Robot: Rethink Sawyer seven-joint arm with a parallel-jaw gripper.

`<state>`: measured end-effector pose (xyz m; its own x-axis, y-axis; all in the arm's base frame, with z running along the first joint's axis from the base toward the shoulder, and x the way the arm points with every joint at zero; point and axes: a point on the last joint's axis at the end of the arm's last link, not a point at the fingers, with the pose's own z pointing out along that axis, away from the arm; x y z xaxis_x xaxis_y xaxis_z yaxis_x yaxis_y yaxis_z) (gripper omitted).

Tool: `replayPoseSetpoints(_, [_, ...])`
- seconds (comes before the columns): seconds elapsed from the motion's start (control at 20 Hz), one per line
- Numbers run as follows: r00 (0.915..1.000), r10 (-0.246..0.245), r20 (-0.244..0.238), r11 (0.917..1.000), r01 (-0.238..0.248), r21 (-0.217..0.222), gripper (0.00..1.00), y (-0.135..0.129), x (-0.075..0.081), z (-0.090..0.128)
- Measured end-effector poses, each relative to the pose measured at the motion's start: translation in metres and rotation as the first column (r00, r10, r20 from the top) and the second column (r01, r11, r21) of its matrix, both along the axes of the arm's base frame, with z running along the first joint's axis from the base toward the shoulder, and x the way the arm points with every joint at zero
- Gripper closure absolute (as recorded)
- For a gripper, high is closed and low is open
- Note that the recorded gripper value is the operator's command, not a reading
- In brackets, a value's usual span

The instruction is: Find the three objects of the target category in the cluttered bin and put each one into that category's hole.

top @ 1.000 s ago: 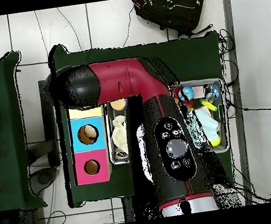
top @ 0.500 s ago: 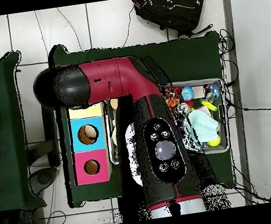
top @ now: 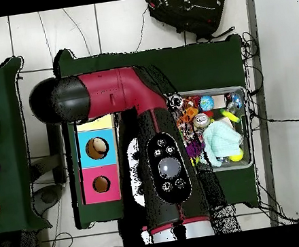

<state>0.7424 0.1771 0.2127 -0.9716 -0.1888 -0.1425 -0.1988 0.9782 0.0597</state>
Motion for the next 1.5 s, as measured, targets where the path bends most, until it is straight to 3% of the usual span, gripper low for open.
replayPoseSetpoints(1.5, [0.9982,-0.054,-0.026,0.9985,0.054,0.011,1.0,0.036,-0.004,-0.008])
